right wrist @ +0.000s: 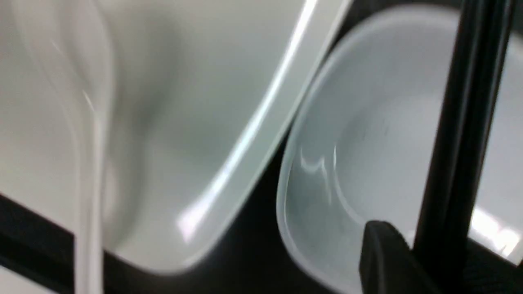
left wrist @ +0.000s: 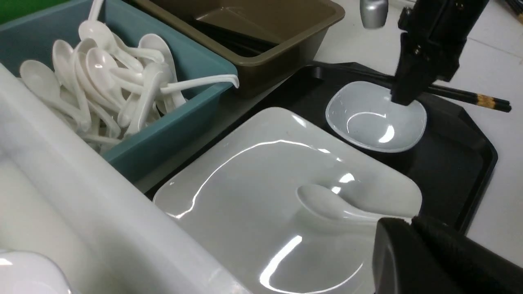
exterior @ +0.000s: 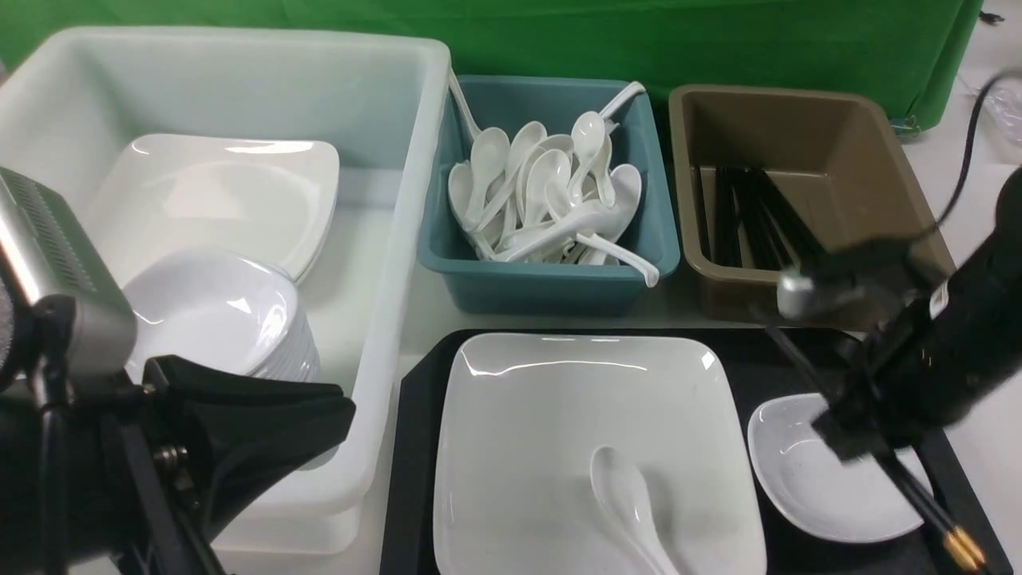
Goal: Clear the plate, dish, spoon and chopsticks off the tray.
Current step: Use the right arm to put the chopsticks into the small storage box on the right, then use the right arm to grab a small plate from the dinner plate
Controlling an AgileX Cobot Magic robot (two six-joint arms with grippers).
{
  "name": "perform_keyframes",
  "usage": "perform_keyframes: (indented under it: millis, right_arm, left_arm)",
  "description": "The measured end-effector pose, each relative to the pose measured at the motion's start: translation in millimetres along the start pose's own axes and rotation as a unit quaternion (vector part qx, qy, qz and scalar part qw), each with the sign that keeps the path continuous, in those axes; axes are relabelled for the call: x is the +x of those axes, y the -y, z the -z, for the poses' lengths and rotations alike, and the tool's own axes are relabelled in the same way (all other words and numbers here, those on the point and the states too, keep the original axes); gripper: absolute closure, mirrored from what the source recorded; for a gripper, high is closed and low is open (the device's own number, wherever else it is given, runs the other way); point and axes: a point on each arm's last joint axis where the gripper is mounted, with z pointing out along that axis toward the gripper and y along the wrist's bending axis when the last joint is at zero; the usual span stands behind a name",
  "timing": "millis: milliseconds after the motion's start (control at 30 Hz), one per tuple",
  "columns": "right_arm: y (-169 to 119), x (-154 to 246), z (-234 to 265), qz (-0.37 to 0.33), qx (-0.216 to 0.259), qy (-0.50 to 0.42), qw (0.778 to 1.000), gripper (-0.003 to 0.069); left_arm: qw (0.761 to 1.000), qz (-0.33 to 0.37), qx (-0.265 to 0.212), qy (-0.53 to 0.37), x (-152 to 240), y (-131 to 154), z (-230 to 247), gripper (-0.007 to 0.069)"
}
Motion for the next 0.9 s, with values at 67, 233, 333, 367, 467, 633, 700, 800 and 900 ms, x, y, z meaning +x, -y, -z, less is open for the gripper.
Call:
perform_keyframes:
  millis: [67,233,333,367,467,633,700,800,900]
  right_arm:
    - [8,-24,19,-0.021,0.021,0.079,0.996,0.0537]
    - [55,-85,43,-0.1,0.068,0.231,0.965,0.0537]
    - [88,-122,34,-0.143,0.085,0.289,0.943,0.0537]
    - [90,-124,32,-0.15,0.085,0.292,0.941,0.0537]
    - [108,-148,10,-0.165,0.091,0.307,0.933,0.0521]
    - [118,-161,-22,-0.167,0.085,0.275,0.943,0.025]
    - [117,-160,-20,-0.16,0.086,0.264,0.947,0.0192]
    - [114,-156,-10,-0.146,0.089,0.252,0.952,0.0193]
    - [99,-139,30,-0.118,0.101,0.207,0.966,0.0344]
  left_arm:
    - [1.0,-0.013,-0.007,0.02,-3,1,4,0.0608]
    - [0.998,-0.029,-0.021,0.046,-7,1,11,0.0608]
    - [0.998,-0.03,-0.022,0.049,-8,2,12,0.0608]
    - [0.998,-0.03,-0.021,0.049,-8,2,12,0.0608]
    - [0.998,-0.032,-0.021,0.048,-7,2,12,0.0608]
    - [0.998,-0.045,-0.023,0.038,-6,2,12,0.0608]
    - [0.998,-0.047,-0.023,0.037,-5,2,12,0.0608]
    - [0.998,-0.048,-0.023,0.036,-5,2,12,0.0608]
    - [0.998,-0.049,-0.023,0.036,-5,1,12,0.0608]
